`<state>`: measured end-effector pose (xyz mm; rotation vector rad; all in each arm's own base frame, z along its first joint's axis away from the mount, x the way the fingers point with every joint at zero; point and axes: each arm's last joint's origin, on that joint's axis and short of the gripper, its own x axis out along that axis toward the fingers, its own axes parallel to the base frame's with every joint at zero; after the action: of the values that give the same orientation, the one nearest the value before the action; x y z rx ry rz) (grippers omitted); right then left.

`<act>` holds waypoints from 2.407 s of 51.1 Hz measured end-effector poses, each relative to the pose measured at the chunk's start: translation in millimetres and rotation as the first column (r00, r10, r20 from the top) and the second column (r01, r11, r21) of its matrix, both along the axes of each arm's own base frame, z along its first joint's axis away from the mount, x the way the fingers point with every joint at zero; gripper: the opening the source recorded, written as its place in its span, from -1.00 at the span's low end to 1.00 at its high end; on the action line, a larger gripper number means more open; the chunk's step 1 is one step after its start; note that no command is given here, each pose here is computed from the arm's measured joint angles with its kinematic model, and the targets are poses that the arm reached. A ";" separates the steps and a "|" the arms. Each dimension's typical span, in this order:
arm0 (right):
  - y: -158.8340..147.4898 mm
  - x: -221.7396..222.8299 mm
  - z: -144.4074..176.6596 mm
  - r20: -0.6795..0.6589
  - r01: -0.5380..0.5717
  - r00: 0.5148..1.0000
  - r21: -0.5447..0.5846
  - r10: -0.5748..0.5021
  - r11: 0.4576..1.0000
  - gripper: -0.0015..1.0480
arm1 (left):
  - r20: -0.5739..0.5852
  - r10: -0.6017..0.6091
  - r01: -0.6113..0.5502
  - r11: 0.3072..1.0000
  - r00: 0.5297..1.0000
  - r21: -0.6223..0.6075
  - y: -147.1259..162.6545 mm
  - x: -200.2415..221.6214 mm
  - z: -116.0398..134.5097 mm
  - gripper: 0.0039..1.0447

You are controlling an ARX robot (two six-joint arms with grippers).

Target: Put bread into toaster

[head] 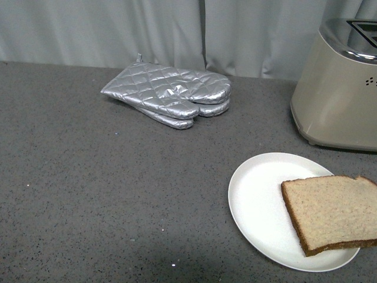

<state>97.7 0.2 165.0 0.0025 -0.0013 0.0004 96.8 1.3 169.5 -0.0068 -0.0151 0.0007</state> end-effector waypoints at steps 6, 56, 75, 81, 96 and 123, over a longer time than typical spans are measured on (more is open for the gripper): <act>0.0 0.0 0.0 0.000 -0.001 1.000 0.000 0.001 1.000 0.82 | 0.000 0.001 -0.001 1.000 1.000 0.002 -1.0 0.0 0.0 -0.93; 0.0 0.0 0.0 0.000 -0.001 1.000 0.000 0.001 1.000 0.82 | -0.174 -0.433 0.099 0.538 0.884 -0.837 -0.9 2.2 -11.4 0.28; 0.1 0.0 0.0 0.000 -0.003 1.000 0.000 0.003 1.000 0.82 | 0.000 0.002 -0.002 0.993 1.000 -0.114 -0.9 -0.1 0.2 -0.28; 0.0 0.0 0.0 0.000 -0.001 1.000 0.000 0.001 1.000 0.82 | 0.000 0.001 -0.001 1.000 1.000 -0.028 -1.1 -0.1 0.2 -0.83; 0.0 0.0 0.0 0.000 -0.001 1.000 0.000 0.001 1.000 0.82 | 0.000 0.001 -0.001 1.000 1.000 -0.004 -1.1 -0.2 0.2 -0.93; 0.0 0.0 0.0 0.000 -0.001 1.000 0.000 0.001 1.000 0.82 | 0.000 0.001 -0.001 1.000 1.000 -0.001 -1.1 -0.2 0.2 0.59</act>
<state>97.7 0.2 165.0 0.0025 -0.0013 0.0015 96.6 0.2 169.7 -0.0082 -0.0155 0.0018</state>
